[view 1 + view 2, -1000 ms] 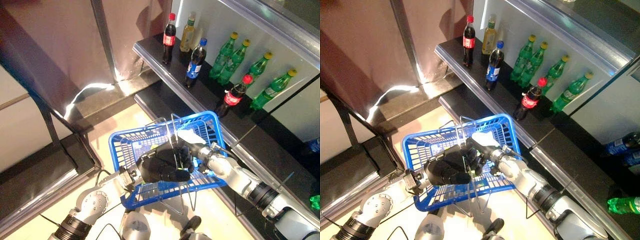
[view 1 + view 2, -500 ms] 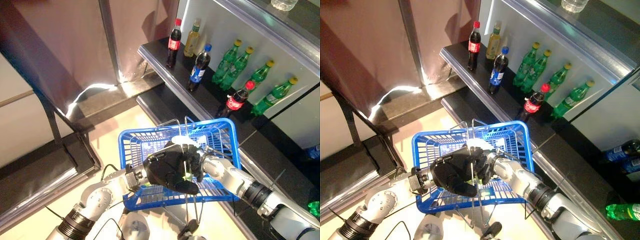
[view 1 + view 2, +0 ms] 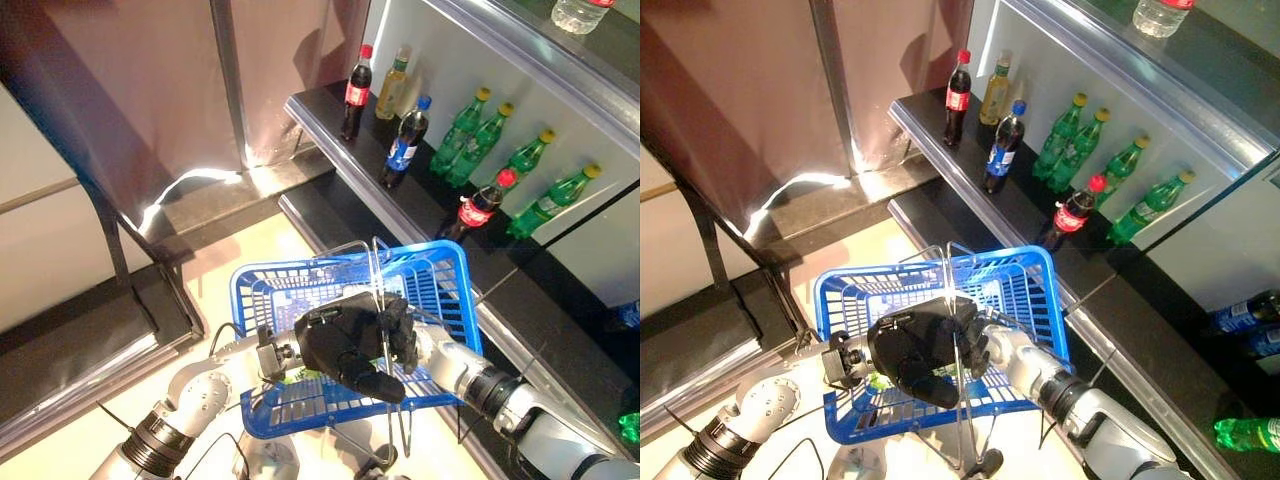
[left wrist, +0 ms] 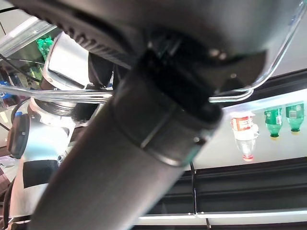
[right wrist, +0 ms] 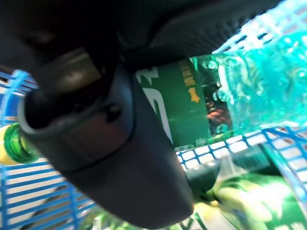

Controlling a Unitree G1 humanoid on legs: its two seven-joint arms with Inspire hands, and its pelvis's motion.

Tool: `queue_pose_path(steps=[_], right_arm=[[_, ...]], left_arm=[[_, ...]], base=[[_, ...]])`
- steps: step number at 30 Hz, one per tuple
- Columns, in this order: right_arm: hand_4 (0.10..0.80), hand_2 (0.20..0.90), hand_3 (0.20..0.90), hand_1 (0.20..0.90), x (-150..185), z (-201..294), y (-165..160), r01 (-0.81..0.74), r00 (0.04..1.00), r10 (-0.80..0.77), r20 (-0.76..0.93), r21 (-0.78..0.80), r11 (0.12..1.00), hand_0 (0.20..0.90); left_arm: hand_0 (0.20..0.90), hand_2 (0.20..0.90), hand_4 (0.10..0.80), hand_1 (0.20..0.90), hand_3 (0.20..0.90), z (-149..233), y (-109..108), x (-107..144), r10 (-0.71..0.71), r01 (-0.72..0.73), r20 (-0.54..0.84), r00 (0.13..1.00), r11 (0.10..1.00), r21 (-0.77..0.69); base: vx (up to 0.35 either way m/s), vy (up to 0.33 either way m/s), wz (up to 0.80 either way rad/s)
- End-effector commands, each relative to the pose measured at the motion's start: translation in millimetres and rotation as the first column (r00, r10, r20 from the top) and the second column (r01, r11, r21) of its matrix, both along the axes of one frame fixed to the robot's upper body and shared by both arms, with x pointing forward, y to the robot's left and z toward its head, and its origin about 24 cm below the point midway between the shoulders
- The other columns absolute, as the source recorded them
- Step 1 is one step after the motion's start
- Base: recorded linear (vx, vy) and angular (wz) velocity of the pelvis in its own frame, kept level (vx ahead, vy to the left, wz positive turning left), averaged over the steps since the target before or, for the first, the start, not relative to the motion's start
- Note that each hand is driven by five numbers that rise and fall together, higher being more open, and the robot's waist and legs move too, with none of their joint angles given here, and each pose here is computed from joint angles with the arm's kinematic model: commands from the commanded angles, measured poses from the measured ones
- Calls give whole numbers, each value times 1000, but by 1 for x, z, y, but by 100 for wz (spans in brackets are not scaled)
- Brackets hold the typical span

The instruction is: Pick up the drink and place into the basket.

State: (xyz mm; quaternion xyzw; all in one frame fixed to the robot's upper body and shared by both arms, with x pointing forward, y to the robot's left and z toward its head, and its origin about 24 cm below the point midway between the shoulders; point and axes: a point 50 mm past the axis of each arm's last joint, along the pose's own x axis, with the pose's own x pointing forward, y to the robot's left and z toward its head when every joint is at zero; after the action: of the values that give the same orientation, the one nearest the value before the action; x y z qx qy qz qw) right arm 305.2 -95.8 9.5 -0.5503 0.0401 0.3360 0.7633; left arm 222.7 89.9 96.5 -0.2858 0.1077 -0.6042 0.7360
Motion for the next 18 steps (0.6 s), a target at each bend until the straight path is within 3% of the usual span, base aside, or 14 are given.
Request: queue_pose_path(steps=[1,2,18], right_arm=[[685,801,785,801,25,36,23,-76,985,80,155,-30,997,801],[800,900,900,900,25,34,23,-73,985,77,153,-30,997,900],[800,900,900,900,22,30,27,-71,987,73,141,-22,997,900]], left_arm=[[300,300,100,300,200,97,-54,-41,-299,480,429,852,773,-415],[300,300,100,300,200,97,-54,-41,-300,481,429,852,772,-416],[300,300,100,300,200,100,-55,-42,-291,476,431,854,770,-424]], base=[[0,0,0],[0,0,0],[0,0,0]])
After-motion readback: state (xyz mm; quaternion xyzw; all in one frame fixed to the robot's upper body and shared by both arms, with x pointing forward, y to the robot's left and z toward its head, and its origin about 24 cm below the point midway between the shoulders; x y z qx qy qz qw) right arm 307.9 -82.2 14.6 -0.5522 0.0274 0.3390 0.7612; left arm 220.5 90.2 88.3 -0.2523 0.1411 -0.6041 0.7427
